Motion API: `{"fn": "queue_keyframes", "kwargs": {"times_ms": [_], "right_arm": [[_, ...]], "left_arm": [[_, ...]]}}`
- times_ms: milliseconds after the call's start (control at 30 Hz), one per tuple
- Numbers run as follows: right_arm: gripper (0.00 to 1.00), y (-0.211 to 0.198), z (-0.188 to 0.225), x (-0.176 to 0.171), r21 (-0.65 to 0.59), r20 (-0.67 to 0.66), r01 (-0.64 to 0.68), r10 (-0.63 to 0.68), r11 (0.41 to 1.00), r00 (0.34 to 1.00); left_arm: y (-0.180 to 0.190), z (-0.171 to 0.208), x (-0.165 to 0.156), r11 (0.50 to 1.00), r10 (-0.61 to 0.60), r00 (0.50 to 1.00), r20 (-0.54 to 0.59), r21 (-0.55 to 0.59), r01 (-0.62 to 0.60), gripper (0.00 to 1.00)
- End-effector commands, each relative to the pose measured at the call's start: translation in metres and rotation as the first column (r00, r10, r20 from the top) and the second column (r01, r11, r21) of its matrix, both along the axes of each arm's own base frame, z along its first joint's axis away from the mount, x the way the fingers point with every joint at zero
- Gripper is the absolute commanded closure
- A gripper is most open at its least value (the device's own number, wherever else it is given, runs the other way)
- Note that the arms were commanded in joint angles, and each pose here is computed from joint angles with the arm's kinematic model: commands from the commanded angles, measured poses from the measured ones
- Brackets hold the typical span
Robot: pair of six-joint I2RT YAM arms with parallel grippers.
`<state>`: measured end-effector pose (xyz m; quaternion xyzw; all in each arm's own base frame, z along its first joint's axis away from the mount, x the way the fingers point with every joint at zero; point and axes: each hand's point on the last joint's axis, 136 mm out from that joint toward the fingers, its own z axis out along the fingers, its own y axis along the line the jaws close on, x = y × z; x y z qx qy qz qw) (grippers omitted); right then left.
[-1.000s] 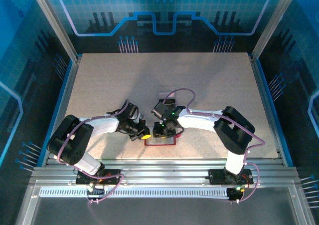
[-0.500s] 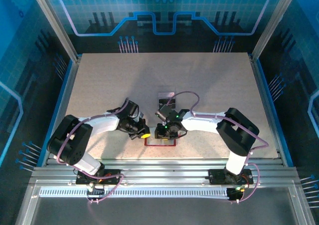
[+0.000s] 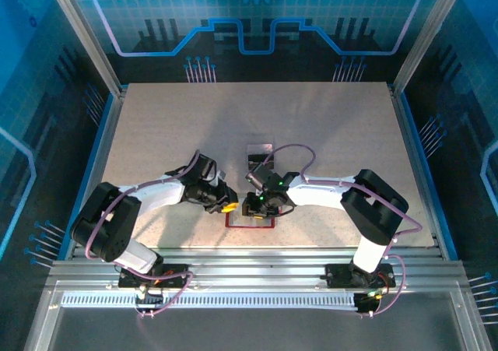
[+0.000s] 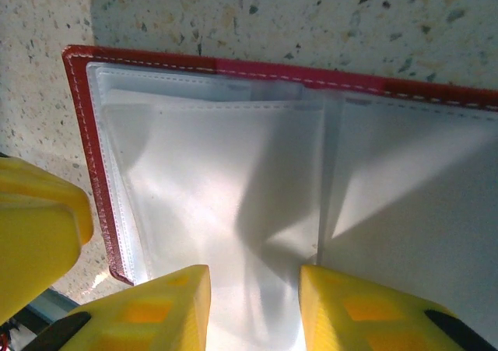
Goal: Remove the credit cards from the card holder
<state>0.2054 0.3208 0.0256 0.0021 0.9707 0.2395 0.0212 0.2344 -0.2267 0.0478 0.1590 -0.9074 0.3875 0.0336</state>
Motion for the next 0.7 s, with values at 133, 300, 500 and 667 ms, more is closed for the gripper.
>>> {"fn": "queue_keyframes", "kwargs": {"times_ms": [133,300,500,667], "right_arm": [[0.65,-0.003,0.004,0.0,0.017,-0.005,0.02,-0.02,1.0,1.0],[0.65,-0.004,0.004,-0.001,0.017,-0.004,0.022,-0.022,1.0,1.0],[0.65,-0.004,0.005,-0.001,0.021,-0.004,0.024,-0.024,0.999,1.0],[0.65,-0.004,0.005,-0.001,0.022,-0.006,0.025,-0.025,0.999,1.0]], "left_arm": [[-0.004,-0.009,-0.005,1.0,0.009,0.999,-0.049,-0.023,-0.01,0.74],[-0.004,-0.012,-0.006,1.0,0.01,0.998,-0.054,-0.022,-0.011,0.67],[-0.007,-0.014,-0.005,0.999,0.011,0.998,-0.062,-0.039,-0.013,0.67],[-0.008,-0.018,-0.006,0.999,0.009,0.998,-0.069,-0.037,-0.012,0.67]]}}
